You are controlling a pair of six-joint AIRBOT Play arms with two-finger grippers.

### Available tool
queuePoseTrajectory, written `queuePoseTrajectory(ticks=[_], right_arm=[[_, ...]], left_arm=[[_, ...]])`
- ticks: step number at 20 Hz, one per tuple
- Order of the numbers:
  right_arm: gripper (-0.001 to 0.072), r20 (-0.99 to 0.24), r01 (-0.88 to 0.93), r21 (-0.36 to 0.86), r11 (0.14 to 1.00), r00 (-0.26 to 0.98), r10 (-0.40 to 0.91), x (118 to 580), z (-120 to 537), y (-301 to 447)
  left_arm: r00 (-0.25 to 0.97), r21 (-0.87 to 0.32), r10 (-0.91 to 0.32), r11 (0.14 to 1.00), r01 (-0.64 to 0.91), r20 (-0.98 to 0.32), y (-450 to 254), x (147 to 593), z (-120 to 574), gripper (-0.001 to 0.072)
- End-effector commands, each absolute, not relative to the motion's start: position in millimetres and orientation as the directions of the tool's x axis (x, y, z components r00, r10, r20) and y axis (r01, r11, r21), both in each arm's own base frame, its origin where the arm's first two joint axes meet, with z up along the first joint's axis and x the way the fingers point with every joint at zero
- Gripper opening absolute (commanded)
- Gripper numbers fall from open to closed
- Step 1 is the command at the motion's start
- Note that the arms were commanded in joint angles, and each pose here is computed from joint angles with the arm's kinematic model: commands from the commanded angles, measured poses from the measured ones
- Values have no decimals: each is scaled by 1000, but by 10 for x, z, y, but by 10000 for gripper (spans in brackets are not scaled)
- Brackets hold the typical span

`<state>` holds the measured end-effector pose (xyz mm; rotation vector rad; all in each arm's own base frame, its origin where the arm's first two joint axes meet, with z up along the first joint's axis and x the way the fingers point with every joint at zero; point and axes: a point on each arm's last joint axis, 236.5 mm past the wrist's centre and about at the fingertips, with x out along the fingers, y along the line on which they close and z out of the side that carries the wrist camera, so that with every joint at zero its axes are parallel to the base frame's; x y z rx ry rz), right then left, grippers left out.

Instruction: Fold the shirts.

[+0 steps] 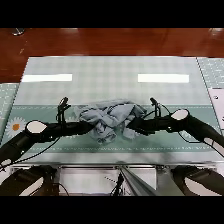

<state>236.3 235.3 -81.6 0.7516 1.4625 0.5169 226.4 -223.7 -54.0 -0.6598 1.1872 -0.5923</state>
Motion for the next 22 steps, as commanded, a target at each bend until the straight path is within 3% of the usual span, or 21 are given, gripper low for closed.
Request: queuePoseTrajectory(ticks=[1, 2, 3, 4, 5, 8, 9, 11, 14, 16, 18, 22], right_arm=[[614, -682, 124, 728, 675, 29, 731, 2461, -899, 2559], [561, -671, 133, 737, 663, 25, 741, 2490, -887, 2596], [443, -664, 120, 744, 657, 30, 747, 2540, -866, 2623], [204, -664, 97, 746, 659, 34, 747, 2582, -842, 2632], [36, -656, 60, 755, 653, 31, 754, 2611, -771, 2661], [35, -643, -121, 762, 636, -26, 765, 2771, -292, 2648], [35, -669, -182, 728, 660, 19, 743, 3000, 0, 2512], [34, -691, -269, 623, 734, 251, 678, 3660, 889, 2105], [34, -493, -443, 439, 781, 608, 622, 4080, 2929, 1666], [35, -325, -524, 273, 807, 739, 590, 3765, 4070, 1510], [34, -138, -540, 131, 831, 820, 555, 3206, 4919, 1385], [35, 46, -458, -29, 888, 887, 459, 2155, 5510, 1089]], left_arm=[[264, -737, -726, 672, 75, -635, -2245, 2253, -537, 17], [264, -737, -726, 672, 74, -635, -2246, 2253, -537, 17], [264, -737, -726, 671, 75, -635, -2247, 2252, -537, 17], [253, -740, -731, 668, 78, -633, -2263, 2224, -534, 17], [244, -743, -736, 664, 80, -632, -2275, 2204, -527, 17], [307, -764, -753, 636, 110, -583, -2216, 2477, -196, 17], [380, -766, -754, 623, 158, -535, -2129, 2737, 136, 17], [574, -747, -723, 609, 266, -385, -1851, 3316, 1077, 17], [731, -655, -677, 589, 474, -80, -1503, 3665, 2921, 17], [714, -495, -700, 612, 616, 23, -1469, 3382, 3855, 16], [734, -359, -680, 684, 635, 2, -1384, 3057, 4351, 17], [849, -177, -515, 852, 493, -119, -1103, 2558, 4626, 16]])
